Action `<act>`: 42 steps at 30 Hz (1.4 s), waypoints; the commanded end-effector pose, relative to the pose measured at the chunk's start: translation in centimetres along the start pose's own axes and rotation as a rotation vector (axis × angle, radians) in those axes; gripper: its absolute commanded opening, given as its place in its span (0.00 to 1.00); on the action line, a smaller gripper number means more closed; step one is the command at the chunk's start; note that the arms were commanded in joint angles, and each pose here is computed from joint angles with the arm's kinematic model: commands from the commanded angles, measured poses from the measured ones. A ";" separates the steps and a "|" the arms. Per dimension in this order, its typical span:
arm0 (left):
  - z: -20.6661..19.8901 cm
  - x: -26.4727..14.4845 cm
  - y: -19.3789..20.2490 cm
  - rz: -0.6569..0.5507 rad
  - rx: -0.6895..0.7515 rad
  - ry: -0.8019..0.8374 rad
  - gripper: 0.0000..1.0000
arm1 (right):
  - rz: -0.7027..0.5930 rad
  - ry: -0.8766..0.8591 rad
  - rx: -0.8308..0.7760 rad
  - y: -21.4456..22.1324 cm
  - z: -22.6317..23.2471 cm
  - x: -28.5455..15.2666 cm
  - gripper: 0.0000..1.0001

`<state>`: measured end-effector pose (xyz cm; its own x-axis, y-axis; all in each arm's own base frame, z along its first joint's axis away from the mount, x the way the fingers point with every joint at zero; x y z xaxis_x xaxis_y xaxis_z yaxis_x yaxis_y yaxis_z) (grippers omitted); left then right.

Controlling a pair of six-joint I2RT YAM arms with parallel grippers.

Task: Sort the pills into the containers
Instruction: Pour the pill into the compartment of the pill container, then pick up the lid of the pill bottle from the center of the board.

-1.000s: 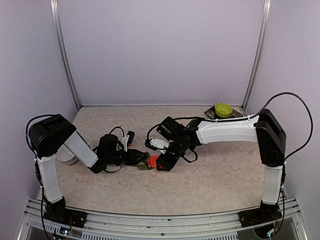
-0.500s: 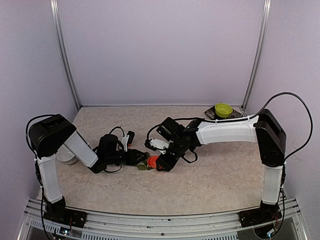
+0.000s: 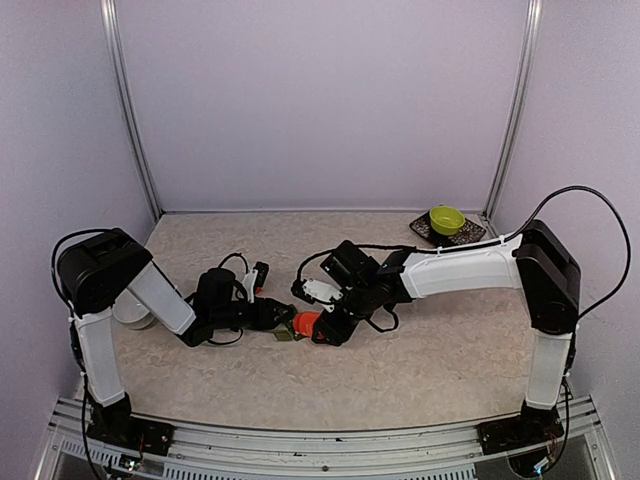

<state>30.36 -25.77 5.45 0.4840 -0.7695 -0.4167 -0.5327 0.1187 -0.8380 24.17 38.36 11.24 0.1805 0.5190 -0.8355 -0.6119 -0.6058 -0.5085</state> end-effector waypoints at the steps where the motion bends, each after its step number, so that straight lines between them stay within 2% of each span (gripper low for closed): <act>1: 0.9 -0.1 2.2 0.075 -0.039 -0.032 0.48 | -0.098 -0.042 -0.027 -1.4 1.3 -1.9 0.00; 17: 0.9 -0.2 2.0 0.071 -0.037 -0.032 0.50 | -0.331 -0.185 -0.065 -0.5 2.5 -4.2 0.00; 27: 0.8 -0.4 1.6 0.063 -0.034 -0.033 0.55 | -0.605 -0.292 -0.087 0.4 2.5 -7.1 0.00; 33: 0.9 -0.7 1.1 0.049 -0.031 -0.033 0.60 | -0.837 -0.332 -0.123 0.5 2.6 -11.0 0.00; 42: 1.0 -0.9 0.5 0.046 -0.034 -0.035 0.68 | -1.105 -0.325 -0.145 1.2 2.6 -16.7 0.00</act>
<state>30.70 -25.35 5.98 0.4905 -0.7694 -0.4092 -0.5309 0.1086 -0.8405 18.78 32.06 20.92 0.3145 0.9480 -0.0498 -0.2630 0.0366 -0.9641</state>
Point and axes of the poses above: each gripper's point midway between its finger pads, its own x axis out along the fingers, its own z axis along the line the jaws close on, y = z × x, the point moved 6 cm from there along -x, back along the fingers, and after that the axes turned 14 degrees about x, right-handed, at the moved point
